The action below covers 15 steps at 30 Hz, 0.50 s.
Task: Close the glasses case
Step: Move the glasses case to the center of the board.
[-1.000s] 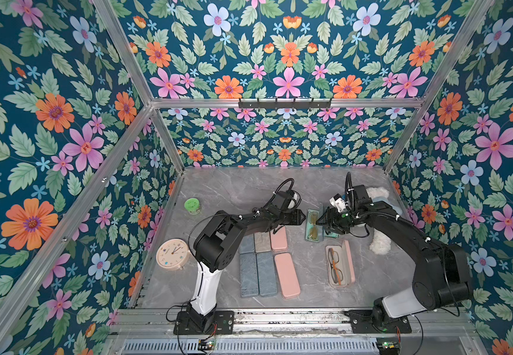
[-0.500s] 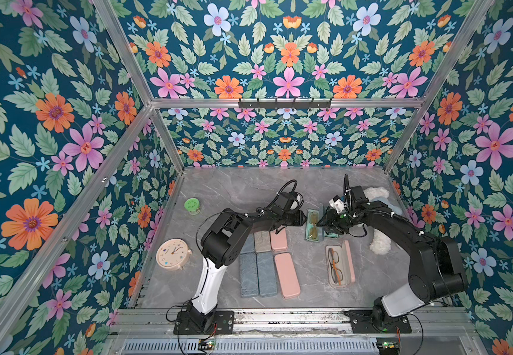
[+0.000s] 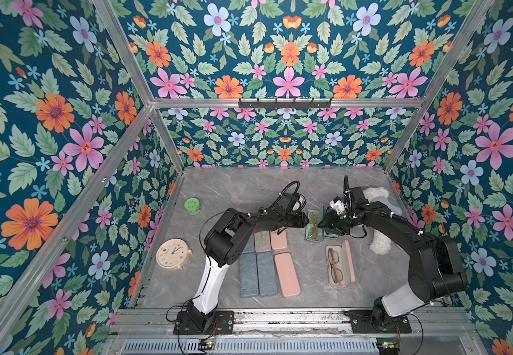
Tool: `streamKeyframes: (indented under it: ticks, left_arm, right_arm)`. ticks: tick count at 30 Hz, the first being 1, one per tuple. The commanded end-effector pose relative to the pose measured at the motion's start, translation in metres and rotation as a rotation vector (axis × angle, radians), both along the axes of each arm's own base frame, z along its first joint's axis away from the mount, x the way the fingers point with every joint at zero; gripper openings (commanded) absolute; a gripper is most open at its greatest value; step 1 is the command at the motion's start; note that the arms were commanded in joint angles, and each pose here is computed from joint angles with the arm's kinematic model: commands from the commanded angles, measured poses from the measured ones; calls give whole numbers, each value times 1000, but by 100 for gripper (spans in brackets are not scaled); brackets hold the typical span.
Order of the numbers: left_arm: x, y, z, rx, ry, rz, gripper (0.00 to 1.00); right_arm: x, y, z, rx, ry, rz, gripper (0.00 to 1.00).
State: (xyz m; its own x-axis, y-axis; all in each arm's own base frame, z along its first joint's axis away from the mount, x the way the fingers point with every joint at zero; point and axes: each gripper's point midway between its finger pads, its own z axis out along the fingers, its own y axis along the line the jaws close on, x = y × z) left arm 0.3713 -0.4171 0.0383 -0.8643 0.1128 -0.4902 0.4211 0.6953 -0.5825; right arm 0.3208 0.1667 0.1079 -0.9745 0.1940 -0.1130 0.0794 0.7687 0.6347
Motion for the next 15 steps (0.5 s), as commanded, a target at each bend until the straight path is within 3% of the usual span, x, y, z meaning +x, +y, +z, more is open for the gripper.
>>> streamKeyframes:
  ticks: [1,7,15]
  left_arm:
    - [0,6,-11,74,-1,0,37]
    - [0,19,-24,173,5,26,35]
    - [0,22,-10,179,-31,41,39]
  right_arm:
    - [1,0,0,-6,-12,9,45]
    - [1,-1,2,-9,-16,8,44]
    - [0,-1,2,-9,-18,9,44]
